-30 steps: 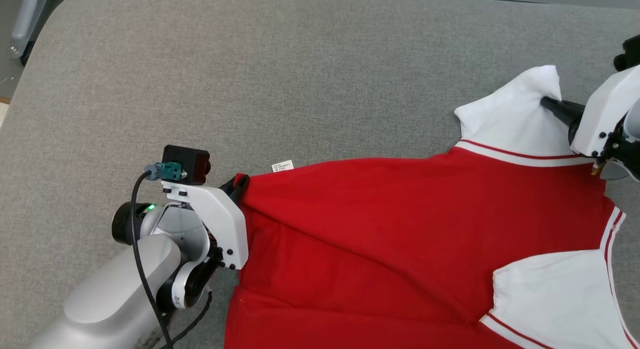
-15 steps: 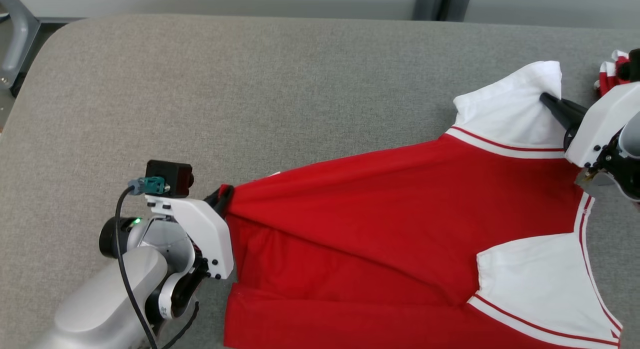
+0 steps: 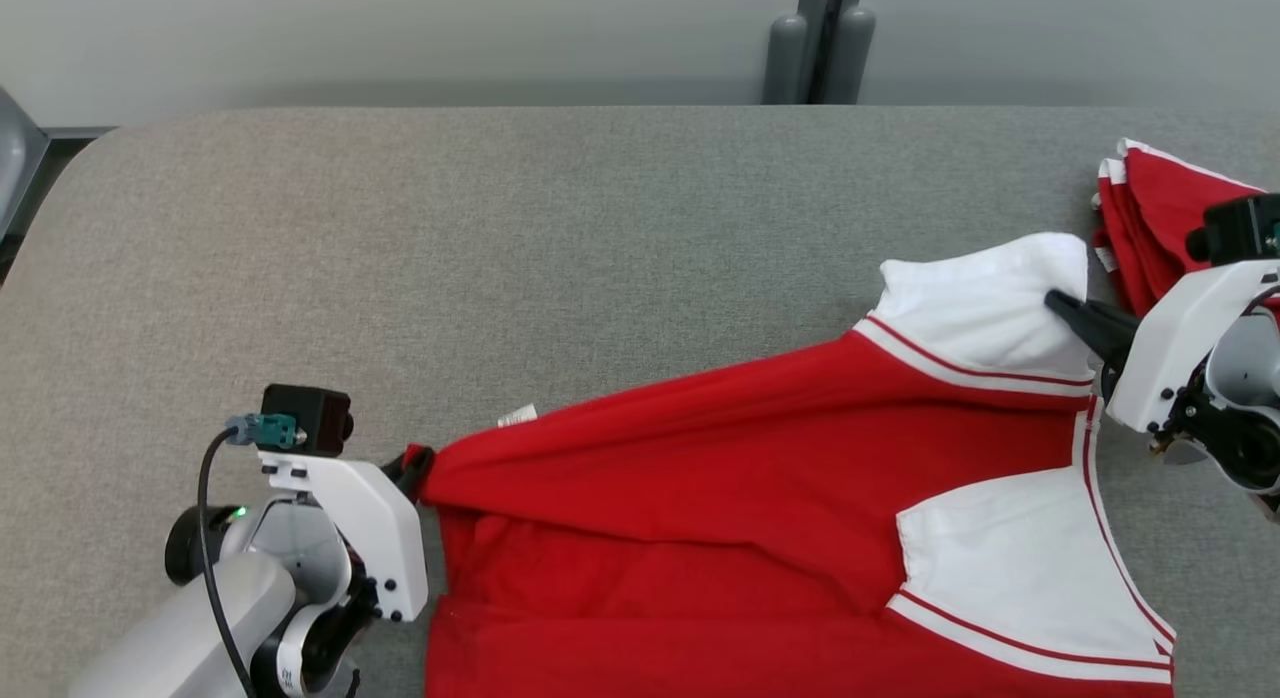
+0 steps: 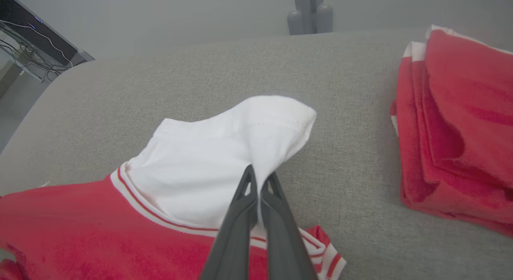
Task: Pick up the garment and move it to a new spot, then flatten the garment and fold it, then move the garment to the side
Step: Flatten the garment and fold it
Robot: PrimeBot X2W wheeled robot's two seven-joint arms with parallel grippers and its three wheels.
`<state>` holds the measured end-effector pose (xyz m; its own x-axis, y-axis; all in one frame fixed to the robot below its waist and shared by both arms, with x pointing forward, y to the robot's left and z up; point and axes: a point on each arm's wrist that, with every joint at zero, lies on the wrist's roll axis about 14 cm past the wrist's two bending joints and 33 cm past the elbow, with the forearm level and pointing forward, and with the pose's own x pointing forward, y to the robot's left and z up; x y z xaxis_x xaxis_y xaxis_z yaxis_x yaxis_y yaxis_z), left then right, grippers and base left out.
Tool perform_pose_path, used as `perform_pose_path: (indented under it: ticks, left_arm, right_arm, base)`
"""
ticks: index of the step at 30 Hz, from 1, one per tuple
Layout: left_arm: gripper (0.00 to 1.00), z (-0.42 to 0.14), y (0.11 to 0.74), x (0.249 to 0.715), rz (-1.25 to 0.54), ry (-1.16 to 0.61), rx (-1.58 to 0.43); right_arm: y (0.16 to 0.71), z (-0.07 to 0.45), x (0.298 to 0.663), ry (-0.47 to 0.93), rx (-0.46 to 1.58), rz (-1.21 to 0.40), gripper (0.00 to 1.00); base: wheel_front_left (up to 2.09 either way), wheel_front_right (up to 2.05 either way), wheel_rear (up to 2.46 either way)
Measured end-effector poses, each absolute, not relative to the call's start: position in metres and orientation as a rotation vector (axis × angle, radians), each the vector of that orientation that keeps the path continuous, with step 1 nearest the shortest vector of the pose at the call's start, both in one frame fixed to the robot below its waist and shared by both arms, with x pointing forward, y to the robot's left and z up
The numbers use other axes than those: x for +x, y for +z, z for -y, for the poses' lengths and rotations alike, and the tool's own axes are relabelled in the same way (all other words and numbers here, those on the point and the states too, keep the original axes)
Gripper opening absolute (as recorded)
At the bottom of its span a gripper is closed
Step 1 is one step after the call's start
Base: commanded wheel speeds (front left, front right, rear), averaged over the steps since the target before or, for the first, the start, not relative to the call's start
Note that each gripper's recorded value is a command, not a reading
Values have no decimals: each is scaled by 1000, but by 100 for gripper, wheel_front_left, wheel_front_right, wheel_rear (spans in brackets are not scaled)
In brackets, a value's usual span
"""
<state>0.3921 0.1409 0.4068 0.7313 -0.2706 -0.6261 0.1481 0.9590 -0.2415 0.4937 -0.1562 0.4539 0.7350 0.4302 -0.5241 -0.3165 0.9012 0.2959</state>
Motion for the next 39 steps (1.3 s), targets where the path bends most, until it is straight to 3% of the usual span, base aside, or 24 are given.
perform_pose_path:
  ticks: [39]
  left_arm:
    - [0,-115,407,323,-870,-367,-142]
  right_arm:
    - [417,184,380,380,259,-862,0]
  base:
    - [0,0,0]
